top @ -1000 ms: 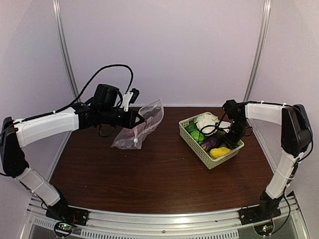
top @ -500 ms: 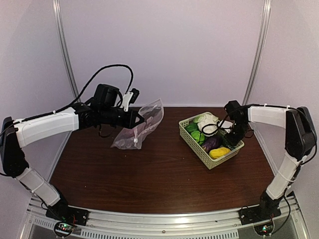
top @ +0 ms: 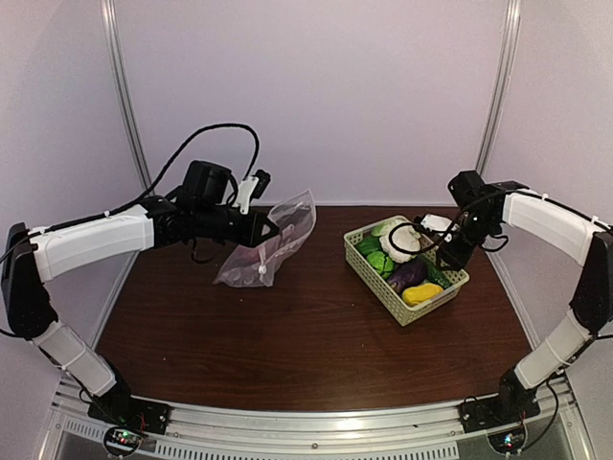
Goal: Place the food in the zip-top bag and seal the zipper
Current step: Pick up the fake fruit from the bin.
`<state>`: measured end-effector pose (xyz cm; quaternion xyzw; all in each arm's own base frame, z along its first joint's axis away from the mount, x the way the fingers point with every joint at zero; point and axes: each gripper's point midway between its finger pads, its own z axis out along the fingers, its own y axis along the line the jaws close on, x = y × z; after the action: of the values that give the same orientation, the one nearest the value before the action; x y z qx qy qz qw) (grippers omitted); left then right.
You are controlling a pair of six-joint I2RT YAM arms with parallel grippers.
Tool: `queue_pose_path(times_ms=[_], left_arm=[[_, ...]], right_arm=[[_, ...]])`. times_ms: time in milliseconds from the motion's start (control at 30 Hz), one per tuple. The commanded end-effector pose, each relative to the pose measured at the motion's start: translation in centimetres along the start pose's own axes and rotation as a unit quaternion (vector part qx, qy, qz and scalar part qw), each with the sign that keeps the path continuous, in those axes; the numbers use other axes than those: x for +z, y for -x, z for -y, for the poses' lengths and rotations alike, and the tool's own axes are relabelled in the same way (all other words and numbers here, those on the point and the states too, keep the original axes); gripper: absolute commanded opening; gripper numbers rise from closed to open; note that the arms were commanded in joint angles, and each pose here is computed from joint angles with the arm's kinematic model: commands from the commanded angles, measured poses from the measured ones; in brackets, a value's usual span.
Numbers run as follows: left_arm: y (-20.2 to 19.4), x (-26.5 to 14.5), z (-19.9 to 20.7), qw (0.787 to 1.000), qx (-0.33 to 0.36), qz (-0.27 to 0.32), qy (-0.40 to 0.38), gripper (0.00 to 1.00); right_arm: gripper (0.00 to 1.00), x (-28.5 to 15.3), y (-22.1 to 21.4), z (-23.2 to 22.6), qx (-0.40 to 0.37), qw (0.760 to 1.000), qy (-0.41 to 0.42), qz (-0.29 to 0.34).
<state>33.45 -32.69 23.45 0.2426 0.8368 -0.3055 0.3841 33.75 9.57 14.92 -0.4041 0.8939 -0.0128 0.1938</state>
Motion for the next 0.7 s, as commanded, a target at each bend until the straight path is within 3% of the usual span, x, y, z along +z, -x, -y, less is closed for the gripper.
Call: queue_pose_path(times_ms=[0,133,267,667], left_arm=[[0.8,0.3,0.1,1.000,0.014,0.004,-0.006,0.00],[0.6,0.5,0.0,1.000,0.015,0.000,-0.006,0.00],[0.5,0.6,-0.1,1.000,0.016,-0.004,-0.004,0.00],[0.5,0.4,-0.1,1.000,0.019,-0.005,-0.003,0.00]], right_arm=[[0.43,0.8,-0.3,-2.9,-0.125,0.988,0.094,-0.003],[0.51,2.0,0.2,-2.9,-0.160,0.980,0.116,-0.020],[0.66,3.7,0.4,-3.1,-0.179,0.974,0.132,-0.032],[0.69,8.2,-2.3,-5.4,-0.225,0.955,0.166,-0.099]])
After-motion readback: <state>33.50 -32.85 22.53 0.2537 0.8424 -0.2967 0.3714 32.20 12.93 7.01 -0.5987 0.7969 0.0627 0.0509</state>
